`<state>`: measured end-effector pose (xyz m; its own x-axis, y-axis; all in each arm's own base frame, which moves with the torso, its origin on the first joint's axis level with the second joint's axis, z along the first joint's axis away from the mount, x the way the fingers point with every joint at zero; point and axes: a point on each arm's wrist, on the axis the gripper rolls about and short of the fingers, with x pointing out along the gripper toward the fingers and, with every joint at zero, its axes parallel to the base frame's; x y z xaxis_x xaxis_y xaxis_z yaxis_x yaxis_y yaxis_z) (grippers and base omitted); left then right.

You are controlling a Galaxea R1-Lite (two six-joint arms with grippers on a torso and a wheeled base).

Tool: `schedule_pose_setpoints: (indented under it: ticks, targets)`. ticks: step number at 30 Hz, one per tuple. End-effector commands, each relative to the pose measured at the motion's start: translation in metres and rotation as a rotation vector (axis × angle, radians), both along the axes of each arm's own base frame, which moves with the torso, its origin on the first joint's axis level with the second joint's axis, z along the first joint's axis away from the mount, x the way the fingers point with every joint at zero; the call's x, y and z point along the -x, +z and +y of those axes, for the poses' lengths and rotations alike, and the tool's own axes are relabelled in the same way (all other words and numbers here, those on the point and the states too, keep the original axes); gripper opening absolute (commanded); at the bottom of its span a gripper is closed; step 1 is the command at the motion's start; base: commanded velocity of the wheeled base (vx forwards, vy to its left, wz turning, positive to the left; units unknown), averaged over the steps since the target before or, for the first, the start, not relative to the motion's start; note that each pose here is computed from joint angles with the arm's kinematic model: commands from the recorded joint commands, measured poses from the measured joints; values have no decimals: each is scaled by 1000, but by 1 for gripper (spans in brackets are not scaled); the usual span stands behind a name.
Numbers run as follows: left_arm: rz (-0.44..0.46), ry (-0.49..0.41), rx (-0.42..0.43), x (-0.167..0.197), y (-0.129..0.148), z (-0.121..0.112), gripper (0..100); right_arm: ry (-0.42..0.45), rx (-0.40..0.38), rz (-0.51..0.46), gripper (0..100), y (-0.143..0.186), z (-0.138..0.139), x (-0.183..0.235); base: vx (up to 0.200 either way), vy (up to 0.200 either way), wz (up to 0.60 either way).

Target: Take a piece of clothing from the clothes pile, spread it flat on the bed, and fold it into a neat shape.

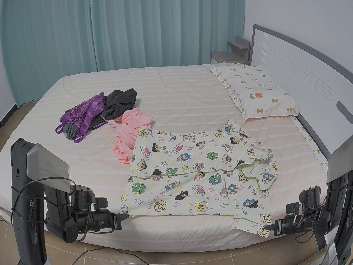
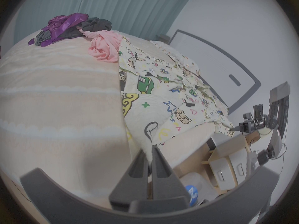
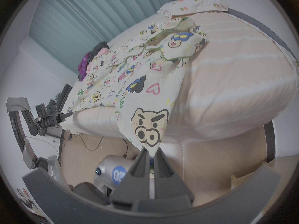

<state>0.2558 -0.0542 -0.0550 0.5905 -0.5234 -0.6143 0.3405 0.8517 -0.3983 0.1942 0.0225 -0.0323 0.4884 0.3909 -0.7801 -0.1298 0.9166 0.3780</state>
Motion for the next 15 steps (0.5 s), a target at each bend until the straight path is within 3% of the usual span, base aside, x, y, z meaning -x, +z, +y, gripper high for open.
schedule_pose_setpoints:
  ticks: [1,7,15]
  targets:
    - [30,-16,-34,11,-4,3,0,43,26,1,0,10,-2,10,0,0,0]
    - [24,-16,-127,16,-10,5,0,41,30,9,0,16,-6,14,0,0,0]
    - [57,-23,-127,42,-4,9,0,133,43,68,0,24,-8,31,0,0,0]
